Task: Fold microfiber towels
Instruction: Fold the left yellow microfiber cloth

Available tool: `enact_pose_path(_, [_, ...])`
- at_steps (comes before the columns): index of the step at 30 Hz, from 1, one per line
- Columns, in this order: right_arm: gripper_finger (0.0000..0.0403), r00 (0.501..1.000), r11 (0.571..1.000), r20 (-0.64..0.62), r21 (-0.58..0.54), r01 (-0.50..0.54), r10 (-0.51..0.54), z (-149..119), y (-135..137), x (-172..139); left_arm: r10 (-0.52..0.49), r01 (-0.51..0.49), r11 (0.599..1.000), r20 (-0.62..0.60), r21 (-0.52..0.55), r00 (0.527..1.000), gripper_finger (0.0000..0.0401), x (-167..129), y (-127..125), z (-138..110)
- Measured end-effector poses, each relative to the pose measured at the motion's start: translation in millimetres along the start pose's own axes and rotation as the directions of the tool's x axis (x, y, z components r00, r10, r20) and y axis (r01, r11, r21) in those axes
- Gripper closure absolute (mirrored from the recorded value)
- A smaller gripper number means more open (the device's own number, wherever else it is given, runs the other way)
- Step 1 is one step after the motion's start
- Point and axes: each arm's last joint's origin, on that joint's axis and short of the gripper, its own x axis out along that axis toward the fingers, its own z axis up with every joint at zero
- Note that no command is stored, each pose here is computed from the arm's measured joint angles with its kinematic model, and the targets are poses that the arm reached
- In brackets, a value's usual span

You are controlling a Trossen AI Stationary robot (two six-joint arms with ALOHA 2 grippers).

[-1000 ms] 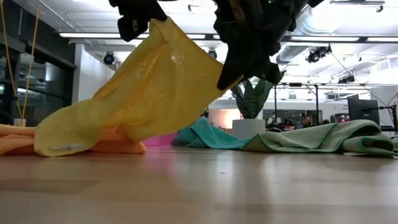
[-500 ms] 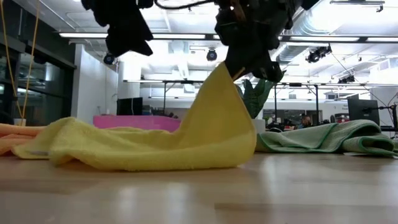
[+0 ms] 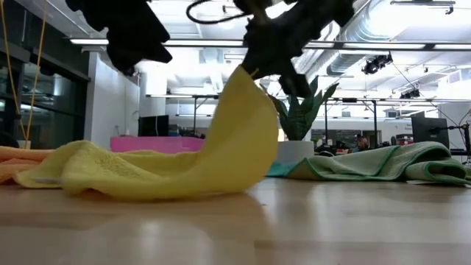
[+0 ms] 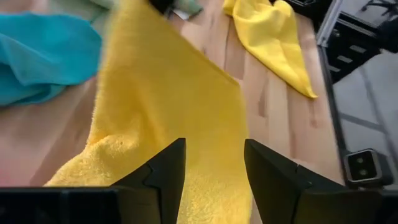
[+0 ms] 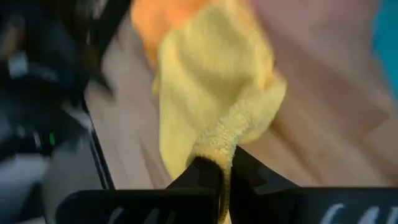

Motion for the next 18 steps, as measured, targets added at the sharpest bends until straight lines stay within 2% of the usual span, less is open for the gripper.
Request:
enact_pose_path(3, [0.0403, 0.998, 0.997, 0.057, 0.077, 0.024, -0.028, 13.3, -9.0, -1.1, 0.074, -0.075, 0.997, 0.05, 0.018, 0.996, 0.0258, -1.3, -1.7, -1.1])
enact_pose_path(7, [0.0403, 0.995, 0.995, 0.089, 0.094, 0.042, -0.05, 20.8, -14.7, -2.4, 0.164, -0.167, 0.986, 0.072, 0.028, 0.984, 0.0267, 10.3, -0.8, -5.3])
enact_pose_path(11, [0.0403, 0.994, 0.994, 0.094, 0.096, 0.045, -0.054, 21.6, -15.3, -2.6, 0.133, -0.137, 0.989, 0.08, 0.049, 0.988, 0.027, 38.1, -7.4, -12.1])
enact_pose_path(14, [0.0403, 0.994, 0.994, 0.093, 0.098, 0.044, -0.053, 21.3, -15.1, -2.5, 0.096, -0.105, 0.987, 0.076, 0.12, 0.992, 0.027, 64.0, -16.1, -15.1])
enact_pose_path(18, [0.0403, 0.994, 0.993, 0.091, 0.108, 0.042, -0.052, 20.4, -14.4, -2.2, 0.124, -0.129, 0.959, 0.035, 0.252, 0.992, 0.0272, 97.8, -25.3, -19.0])
